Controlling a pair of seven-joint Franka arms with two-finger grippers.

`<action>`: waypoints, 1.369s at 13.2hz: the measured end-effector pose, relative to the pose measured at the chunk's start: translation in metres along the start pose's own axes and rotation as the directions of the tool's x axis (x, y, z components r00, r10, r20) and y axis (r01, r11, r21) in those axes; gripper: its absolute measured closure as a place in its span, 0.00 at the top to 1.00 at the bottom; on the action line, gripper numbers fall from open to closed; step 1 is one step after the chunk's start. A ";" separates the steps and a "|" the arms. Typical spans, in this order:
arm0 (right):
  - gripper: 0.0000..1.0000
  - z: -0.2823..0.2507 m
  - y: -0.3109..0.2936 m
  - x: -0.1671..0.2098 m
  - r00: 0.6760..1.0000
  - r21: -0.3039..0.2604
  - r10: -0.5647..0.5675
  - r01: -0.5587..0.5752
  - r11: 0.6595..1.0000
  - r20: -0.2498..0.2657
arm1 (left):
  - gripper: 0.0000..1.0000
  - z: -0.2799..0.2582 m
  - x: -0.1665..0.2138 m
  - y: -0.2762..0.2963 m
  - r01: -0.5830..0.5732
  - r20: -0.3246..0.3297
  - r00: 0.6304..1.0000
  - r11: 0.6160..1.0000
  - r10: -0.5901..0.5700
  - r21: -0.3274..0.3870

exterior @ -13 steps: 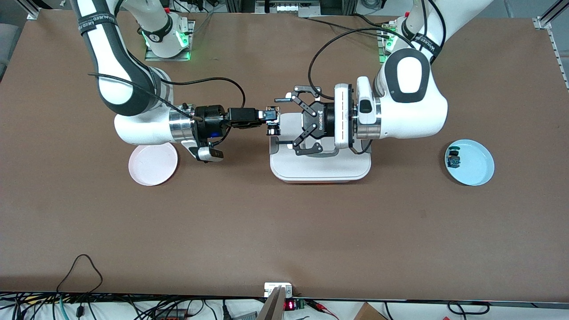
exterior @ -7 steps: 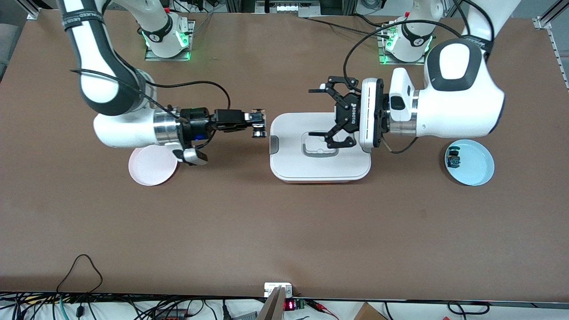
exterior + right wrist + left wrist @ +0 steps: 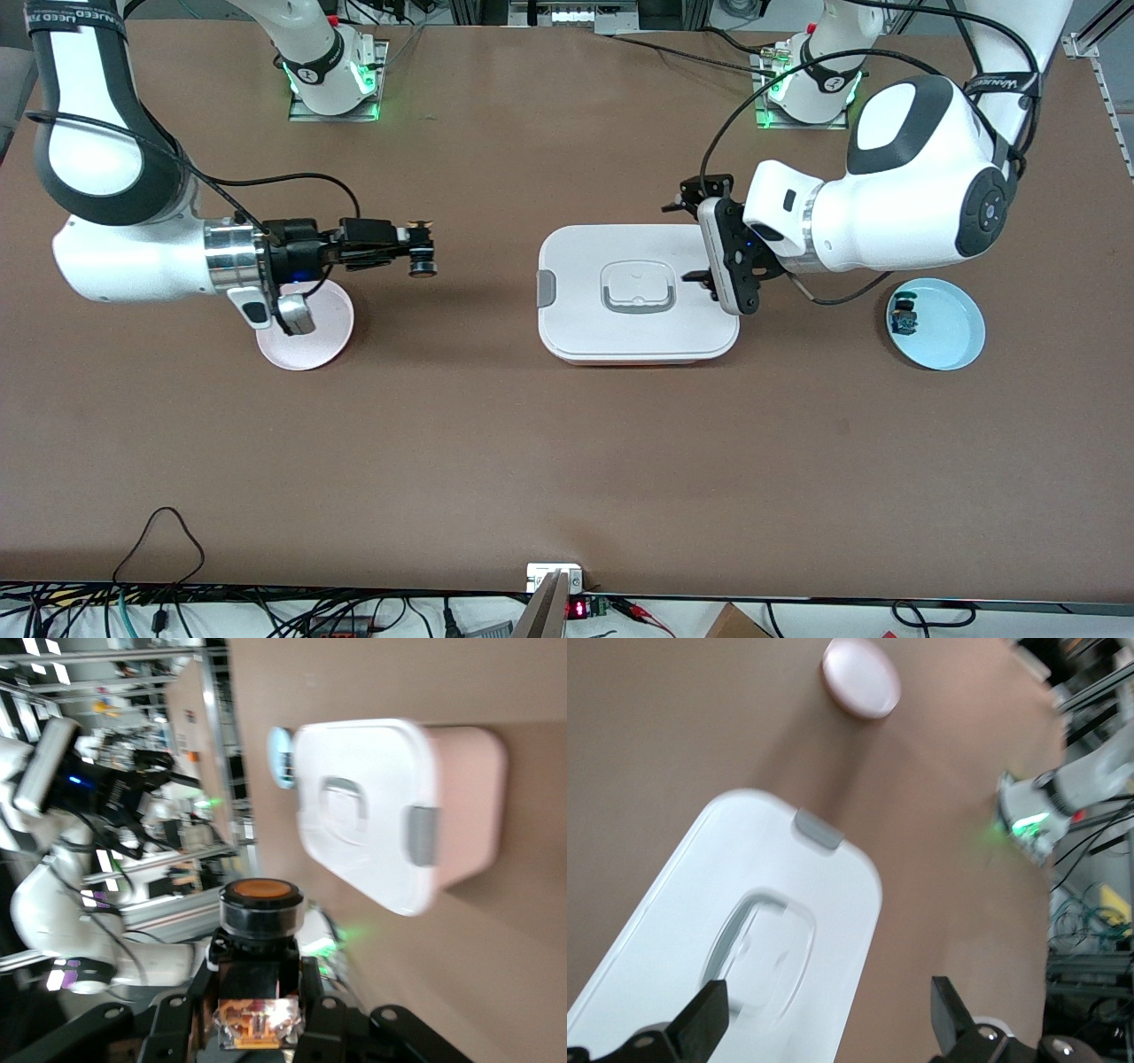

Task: Transfer orange switch to right arm and place
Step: 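Move the switch over the white plate with the right gripper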

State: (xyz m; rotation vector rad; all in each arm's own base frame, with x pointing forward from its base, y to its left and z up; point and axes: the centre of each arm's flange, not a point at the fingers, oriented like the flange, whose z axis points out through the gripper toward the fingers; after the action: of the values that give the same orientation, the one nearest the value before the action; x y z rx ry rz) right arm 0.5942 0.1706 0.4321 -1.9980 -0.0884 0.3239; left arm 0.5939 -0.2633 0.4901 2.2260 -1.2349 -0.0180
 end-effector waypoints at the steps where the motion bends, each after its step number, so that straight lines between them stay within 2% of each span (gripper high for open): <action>1: 0.41 -0.011 0.010 -0.003 1.000 -0.078 -0.012 0.013 0.997 0.011 | 1.00 -0.003 -0.010 -0.008 0.032 0.063 0.997 0.998 -0.035 0.046; 3: 0.41 -0.032 0.030 -0.010 0.997 -0.237 -0.059 0.069 0.969 0.048 | 1.00 -0.021 -0.028 -0.019 0.109 0.171 0.976 0.985 -0.131 0.131; 4: 0.41 -0.042 0.041 -0.013 0.992 -0.318 -0.091 0.112 0.942 0.082 | 1.00 -0.033 -0.035 -0.022 0.154 0.208 0.959 0.971 -0.192 0.184; 5: 0.41 -0.054 0.054 -0.017 0.981 -0.402 -0.138 0.183 0.897 0.139 | 1.00 -0.046 -0.041 -0.022 0.204 0.236 0.936 0.949 -0.261 0.239; 7: 0.41 -0.075 0.076 -0.022 0.932 -0.536 -0.223 0.348 0.769 0.286 | 1.00 -0.065 -0.051 -0.018 0.302 0.273 0.877 0.895 -0.396 0.328; 9: 0.41 -0.088 0.092 -0.019 0.858 -0.607 -0.289 0.506 0.612 0.424 | 1.00 -0.083 -0.063 -0.016 0.381 0.292 0.805 0.828 -0.516 0.412; 12: 0.41 -0.085 0.111 -0.012 0.718 -0.614 -0.320 0.696 0.374 0.619 | 1.00 -0.130 -0.078 -0.011 0.431 0.244 0.728 0.704 -0.641 0.564; 14: 0.41 -0.079 0.126 -0.009 0.616 -0.562 -0.348 0.788 0.252 0.707 | 1.00 -0.156 -0.087 -0.012 0.492 0.156 0.686 0.611 -0.710 0.620; 15: 0.41 -0.076 0.135 -0.008 0.561 -0.528 -0.360 0.827 0.195 0.745 | 1.00 -0.169 -0.097 -0.017 0.550 0.094 0.643 0.545 -0.760 0.633; 17: 0.41 -0.069 0.154 -0.009 0.452 -0.457 -0.376 0.886 0.084 0.809 | 1.00 -0.192 -0.118 -0.032 0.694 -0.051 0.566 0.443 -0.823 0.568; 18: 0.41 -0.063 0.165 -0.012 0.409 -0.427 -0.384 0.903 0.041 0.828 | 1.00 -0.203 -0.130 -0.041 0.742 -0.139 0.554 0.410 -0.821 0.531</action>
State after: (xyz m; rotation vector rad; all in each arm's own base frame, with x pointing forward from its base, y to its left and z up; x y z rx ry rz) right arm 0.5865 0.0410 0.3120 -2.4487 -1.9893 0.1160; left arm 0.6085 -0.0473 0.6038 3.1772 -0.0657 -0.2352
